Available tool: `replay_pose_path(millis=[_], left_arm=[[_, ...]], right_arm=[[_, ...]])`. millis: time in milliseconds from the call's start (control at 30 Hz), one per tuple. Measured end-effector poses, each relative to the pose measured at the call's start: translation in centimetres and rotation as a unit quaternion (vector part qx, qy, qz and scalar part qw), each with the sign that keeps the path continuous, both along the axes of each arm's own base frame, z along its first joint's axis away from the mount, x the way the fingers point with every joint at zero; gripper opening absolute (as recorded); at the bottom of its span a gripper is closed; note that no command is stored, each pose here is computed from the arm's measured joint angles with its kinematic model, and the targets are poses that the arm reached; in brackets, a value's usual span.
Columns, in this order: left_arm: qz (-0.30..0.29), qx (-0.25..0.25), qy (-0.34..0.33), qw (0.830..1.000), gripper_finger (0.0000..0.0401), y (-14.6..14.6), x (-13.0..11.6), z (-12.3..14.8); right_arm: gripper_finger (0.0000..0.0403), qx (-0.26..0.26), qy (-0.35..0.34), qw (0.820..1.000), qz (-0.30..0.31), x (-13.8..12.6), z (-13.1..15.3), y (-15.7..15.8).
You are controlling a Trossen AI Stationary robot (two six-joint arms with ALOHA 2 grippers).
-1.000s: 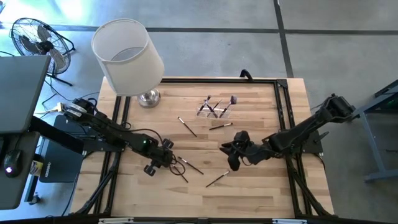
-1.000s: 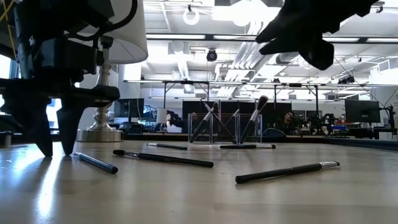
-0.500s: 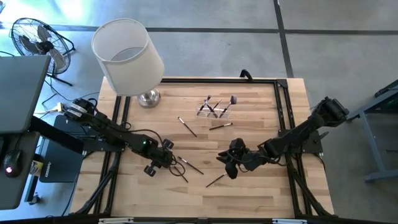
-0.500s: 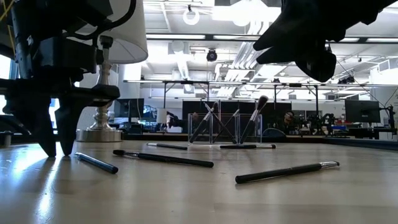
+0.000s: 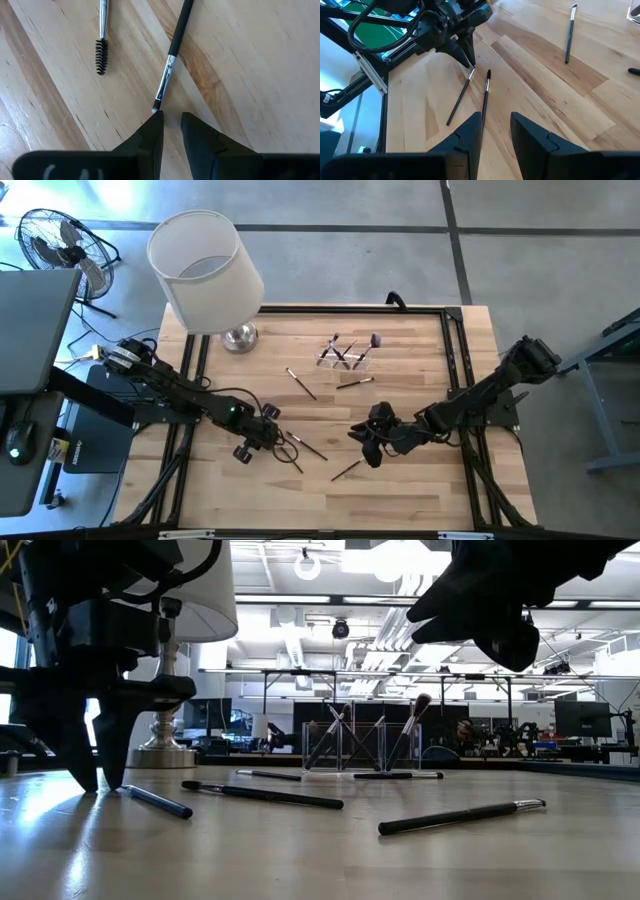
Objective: Put items in baskets/containers
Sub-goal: Put the eyeshadow brush into the transparent organizer
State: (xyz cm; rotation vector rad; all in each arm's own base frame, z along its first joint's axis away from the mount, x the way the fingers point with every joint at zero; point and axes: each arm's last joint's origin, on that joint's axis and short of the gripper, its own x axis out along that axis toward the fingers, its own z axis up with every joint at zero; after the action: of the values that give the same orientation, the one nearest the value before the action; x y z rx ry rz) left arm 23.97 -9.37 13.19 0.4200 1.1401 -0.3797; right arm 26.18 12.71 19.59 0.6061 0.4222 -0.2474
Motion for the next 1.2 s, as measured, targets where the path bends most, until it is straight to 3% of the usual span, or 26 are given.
replay_pose_path(millis=[433, 600, 767, 1200], left_arm=[[0.026, 0.025, -0.004, 0.999, 0.0151, 0.21, -0.03, 0.01], [0.026, 0.024, -0.02, 0.999, 0.0165, 0.15, 0.2, 0.07], [0.005, 0.007, -0.023, 1.0, 0.0158, 0.04, 0.37, 0.1], [-0.007, -0.031, -0.033, 0.999, 0.0087, -0.3, 0.67, 0.27]], right_arm=[[0.0098, -0.001, 0.001, 1.0, 0.002, 0.0, 0.01, 0.01], [0.0098, 0.0, 0.001, 1.0, 0.005, 0.0, 0.0, 0.02], [0.0098, 0.0, 0.001, 1.0, 0.005, -0.01, 0.01, 0.02], [0.0098, -0.003, 0.002, 1.0, 0.006, -0.01, 0.01, 0.02]])
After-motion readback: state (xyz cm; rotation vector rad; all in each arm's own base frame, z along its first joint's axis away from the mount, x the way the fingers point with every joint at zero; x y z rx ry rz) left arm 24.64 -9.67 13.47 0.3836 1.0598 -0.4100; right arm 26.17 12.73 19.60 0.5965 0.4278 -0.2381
